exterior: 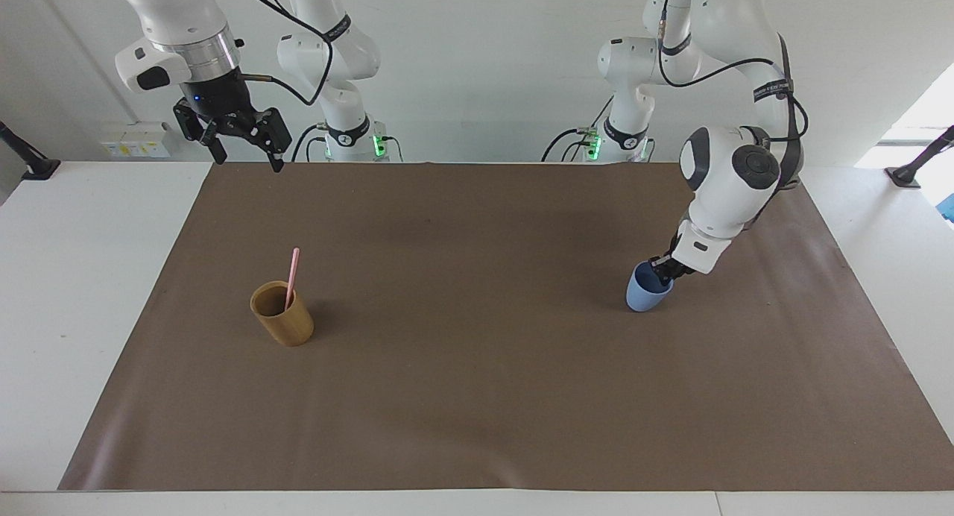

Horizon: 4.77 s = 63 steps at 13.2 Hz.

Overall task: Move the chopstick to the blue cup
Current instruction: 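Slide the blue cup with the left gripper toward the table center, then release the blue cup with the left gripper while the right gripper reaches the yellow cup, then grasp the pink chopstick with the right gripper and pull it out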

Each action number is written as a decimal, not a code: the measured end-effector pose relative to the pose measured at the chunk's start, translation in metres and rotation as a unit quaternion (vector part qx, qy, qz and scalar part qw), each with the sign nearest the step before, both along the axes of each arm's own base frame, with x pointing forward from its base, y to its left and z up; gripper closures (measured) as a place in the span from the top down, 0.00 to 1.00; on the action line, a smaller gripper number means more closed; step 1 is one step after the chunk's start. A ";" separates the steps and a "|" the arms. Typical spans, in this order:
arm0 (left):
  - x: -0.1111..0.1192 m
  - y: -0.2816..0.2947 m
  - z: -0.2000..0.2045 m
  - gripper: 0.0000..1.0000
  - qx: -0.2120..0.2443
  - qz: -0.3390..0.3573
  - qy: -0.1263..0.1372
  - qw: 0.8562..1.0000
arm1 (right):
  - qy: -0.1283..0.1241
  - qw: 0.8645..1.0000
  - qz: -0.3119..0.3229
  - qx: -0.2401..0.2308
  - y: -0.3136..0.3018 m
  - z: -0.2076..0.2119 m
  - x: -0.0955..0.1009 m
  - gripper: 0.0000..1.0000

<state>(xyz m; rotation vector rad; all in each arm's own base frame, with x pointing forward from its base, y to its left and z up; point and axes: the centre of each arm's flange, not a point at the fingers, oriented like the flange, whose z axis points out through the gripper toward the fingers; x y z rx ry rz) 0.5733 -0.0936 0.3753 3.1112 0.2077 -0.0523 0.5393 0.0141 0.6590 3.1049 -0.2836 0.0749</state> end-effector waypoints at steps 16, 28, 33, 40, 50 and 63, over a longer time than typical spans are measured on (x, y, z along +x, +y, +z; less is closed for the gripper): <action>-0.052 -0.285 0.050 0.06 -0.073 0.018 -0.046 0.996 | -0.003 1.000 0.010 0.000 0.007 -0.012 0.010 1.00; -0.057 -0.345 0.006 0.14 -0.063 0.006 -0.031 0.997 | 0.001 0.997 0.083 -0.008 0.005 -0.024 0.014 1.00; -0.056 -0.344 0.000 0.51 -0.060 0.008 -0.027 0.998 | -0.008 0.992 0.127 -0.011 0.004 -0.027 0.017 1.00; -0.042 -0.290 0.093 1.00 -0.053 0.040 -0.030 0.997 | -0.005 0.989 0.143 -0.030 0.003 -0.069 0.033 0.97; 0.026 -0.003 0.143 1.00 -0.034 -0.071 -0.001 0.997 | 0.004 0.961 0.261 -0.093 0.041 -0.189 0.027 0.45; -0.049 0.060 0.286 1.00 -0.002 -0.140 -0.022 0.990 | -0.025 0.959 0.257 -0.112 0.029 -0.118 0.018 0.09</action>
